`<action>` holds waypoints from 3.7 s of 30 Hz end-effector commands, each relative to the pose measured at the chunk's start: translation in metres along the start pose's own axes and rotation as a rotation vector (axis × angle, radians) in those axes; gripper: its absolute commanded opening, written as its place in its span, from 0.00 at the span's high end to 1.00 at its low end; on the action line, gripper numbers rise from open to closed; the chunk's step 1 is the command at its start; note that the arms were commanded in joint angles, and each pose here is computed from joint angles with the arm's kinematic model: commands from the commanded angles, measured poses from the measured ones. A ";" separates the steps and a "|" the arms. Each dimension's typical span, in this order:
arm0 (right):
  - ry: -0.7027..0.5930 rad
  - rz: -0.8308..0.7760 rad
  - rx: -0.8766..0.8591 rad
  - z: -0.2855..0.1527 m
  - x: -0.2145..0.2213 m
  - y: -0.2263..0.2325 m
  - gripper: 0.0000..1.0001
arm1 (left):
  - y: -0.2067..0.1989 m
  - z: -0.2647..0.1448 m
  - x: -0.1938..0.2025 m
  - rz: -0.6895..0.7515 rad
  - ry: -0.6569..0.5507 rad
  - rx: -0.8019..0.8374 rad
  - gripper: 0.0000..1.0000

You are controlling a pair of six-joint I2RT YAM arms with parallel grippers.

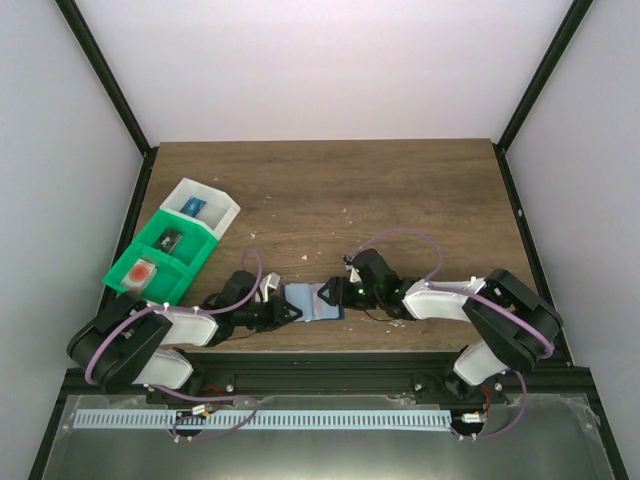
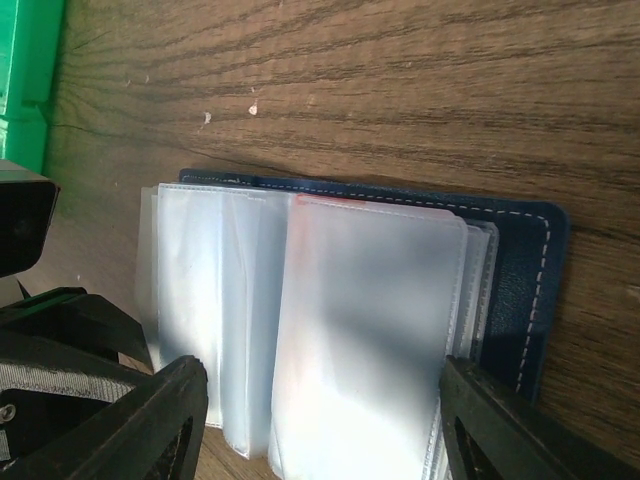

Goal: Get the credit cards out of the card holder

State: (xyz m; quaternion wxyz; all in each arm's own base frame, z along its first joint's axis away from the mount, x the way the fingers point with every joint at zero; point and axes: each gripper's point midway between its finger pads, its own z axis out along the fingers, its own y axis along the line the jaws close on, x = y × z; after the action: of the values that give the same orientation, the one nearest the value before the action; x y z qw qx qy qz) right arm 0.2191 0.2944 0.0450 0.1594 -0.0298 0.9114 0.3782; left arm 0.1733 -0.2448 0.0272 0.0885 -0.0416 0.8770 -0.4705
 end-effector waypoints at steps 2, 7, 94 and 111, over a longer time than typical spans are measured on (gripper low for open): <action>0.025 -0.002 -0.033 0.004 0.007 0.007 0.35 | 0.003 0.001 0.002 0.007 -0.003 -0.003 0.77; 0.028 -0.012 -0.076 0.005 0.005 0.018 0.35 | 0.004 0.002 0.002 0.004 0.000 -0.005 0.77; -0.096 -0.137 0.075 -0.020 -0.027 0.018 0.62 | -0.064 -0.033 -0.047 0.113 -0.154 0.057 0.70; -0.049 -0.134 0.134 -0.005 -0.021 -0.002 0.98 | -0.033 0.016 -0.044 0.013 -0.093 0.011 0.72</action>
State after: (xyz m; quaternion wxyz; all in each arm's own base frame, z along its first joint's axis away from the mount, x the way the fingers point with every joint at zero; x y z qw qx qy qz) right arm 0.2326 0.2897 0.0610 0.2084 -0.0728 0.9206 0.3220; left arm 0.2169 -0.2655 0.0551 0.1299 -0.0567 0.8763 -0.4605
